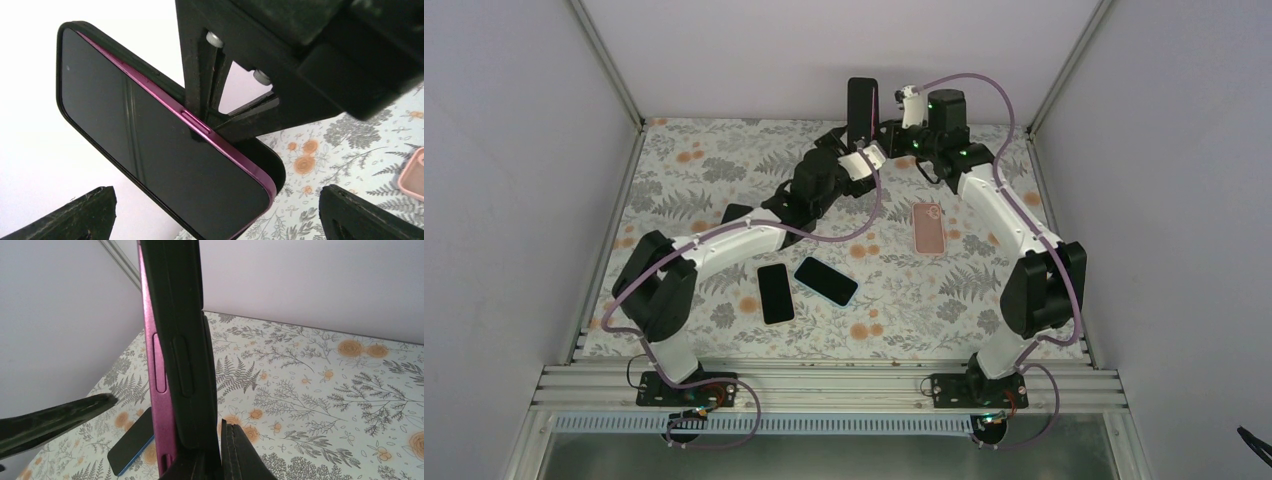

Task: Take the phone out of the phone case
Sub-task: Remove the phone case from the phone.

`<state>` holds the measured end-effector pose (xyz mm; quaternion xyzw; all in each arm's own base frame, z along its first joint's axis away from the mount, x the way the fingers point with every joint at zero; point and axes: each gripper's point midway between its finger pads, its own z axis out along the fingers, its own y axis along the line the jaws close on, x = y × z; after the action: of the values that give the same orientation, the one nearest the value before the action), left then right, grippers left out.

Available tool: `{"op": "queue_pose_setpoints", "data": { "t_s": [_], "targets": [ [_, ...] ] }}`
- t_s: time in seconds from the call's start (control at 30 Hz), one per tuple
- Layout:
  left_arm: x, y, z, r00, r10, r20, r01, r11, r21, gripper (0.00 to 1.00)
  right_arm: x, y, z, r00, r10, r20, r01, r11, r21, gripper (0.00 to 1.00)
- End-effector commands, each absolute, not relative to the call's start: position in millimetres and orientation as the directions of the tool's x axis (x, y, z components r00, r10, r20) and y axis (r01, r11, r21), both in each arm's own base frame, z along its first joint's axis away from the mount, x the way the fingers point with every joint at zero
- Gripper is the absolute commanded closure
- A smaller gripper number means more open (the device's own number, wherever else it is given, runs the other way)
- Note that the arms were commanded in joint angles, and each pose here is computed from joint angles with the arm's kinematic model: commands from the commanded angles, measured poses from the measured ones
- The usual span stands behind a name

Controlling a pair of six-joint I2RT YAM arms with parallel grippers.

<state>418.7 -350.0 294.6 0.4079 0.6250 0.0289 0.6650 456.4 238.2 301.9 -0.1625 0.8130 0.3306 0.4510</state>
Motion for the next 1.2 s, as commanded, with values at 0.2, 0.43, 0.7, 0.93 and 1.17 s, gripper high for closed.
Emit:
{"op": "queue_pose_setpoints", "data": {
  "t_s": [0.2,0.43,0.7,0.93,1.17],
  "targets": [
    [438,-332,308,0.252,0.547,-0.798,0.271,0.752,0.601,0.01,452,244,342,-0.437,0.07,-0.897,-0.617,0.702,0.356,0.97],
    [432,-325,314,0.264,0.534,-0.803,0.254,0.765,0.592,0.0,453,246,338,-0.444,0.066,-0.893,-0.621,0.696,0.36,0.97],
    [437,-319,326,0.277,0.529,-0.802,0.184,0.791,0.584,0.0,450,251,340,-0.441,0.057,-0.896,-0.633,0.688,0.355,0.97],
    [437,-315,342,0.301,0.525,-0.796,0.12,0.807,0.578,0.0,456,257,320,-0.474,0.04,-0.88,-0.625,0.689,0.367,0.97],
    [424,-317,370,0.354,0.535,-0.767,0.044,0.81,0.585,0.0,462,259,309,-0.49,0.031,-0.871,-0.61,0.701,0.369,0.97]
  ]
}}
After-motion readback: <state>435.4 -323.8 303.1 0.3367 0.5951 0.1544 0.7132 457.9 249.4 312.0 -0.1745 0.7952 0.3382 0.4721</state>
